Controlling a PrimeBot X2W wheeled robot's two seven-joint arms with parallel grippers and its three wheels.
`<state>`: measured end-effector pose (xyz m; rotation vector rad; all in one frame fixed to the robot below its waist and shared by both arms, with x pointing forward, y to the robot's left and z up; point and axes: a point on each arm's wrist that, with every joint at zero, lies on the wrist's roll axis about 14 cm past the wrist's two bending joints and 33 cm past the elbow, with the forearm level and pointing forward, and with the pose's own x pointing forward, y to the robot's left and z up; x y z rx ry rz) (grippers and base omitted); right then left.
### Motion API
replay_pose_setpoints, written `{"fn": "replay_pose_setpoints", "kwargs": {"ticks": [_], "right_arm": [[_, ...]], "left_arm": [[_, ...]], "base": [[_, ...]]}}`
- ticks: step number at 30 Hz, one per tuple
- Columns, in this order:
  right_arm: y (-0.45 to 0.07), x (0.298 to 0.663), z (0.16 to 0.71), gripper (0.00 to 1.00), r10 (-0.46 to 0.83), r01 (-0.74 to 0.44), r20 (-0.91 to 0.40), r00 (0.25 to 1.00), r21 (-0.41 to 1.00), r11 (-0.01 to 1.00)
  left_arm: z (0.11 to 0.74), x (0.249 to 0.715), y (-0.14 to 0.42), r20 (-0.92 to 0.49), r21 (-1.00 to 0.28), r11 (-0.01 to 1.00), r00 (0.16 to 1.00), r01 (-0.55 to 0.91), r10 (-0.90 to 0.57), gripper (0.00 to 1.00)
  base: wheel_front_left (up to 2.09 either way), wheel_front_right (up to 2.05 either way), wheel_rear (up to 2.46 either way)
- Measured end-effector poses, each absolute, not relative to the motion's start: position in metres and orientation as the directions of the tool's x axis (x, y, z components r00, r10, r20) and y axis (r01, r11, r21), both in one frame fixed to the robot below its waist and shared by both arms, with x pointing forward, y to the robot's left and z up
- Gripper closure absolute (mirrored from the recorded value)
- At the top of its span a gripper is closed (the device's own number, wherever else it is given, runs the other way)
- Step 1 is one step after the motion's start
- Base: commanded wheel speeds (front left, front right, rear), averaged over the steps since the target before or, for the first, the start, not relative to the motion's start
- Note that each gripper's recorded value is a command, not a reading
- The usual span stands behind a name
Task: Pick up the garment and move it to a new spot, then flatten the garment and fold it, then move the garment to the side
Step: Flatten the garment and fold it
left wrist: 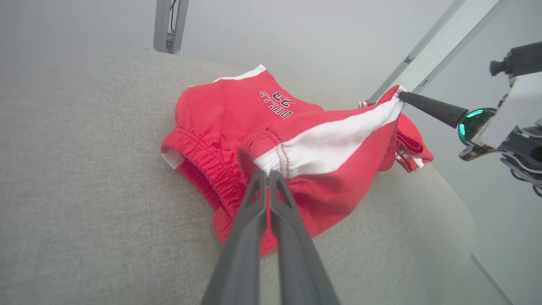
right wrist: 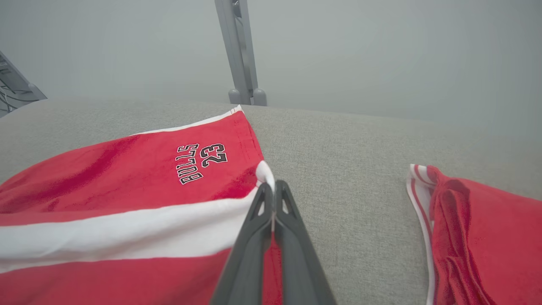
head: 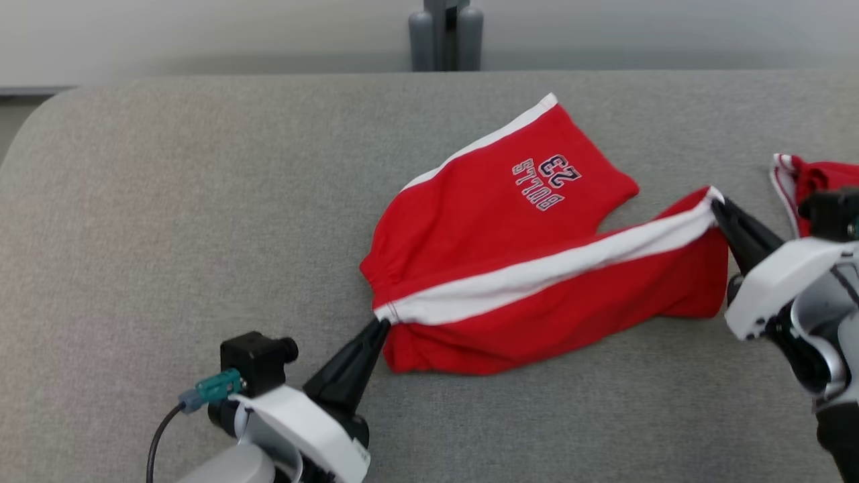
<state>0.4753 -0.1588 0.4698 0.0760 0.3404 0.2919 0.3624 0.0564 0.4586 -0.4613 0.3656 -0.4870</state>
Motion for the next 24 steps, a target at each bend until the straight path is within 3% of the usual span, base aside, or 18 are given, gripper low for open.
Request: {"fn": "replay_pose_setpoints", "kwargs": {"ticks": [10,24], "right_arm": [[-0.122,0.552,0.461,1.0,0.357,-0.357,-0.296,0.886,0.055,0.932],[-0.07,0.625,0.435,1.0,0.43,-0.461,-0.321,0.844,-0.022,0.887]], "left_arm": [[0.452,0.407,0.079,-0.192,-0.55,0.805,0.905,0.222,-0.381,1.0],[0.421,0.436,0.096,-0.254,-0.551,0.826,0.918,0.121,-0.304,1.0]], "base": [[0.0,0.0,0.0],[0.0,0.0,0.0]]}}
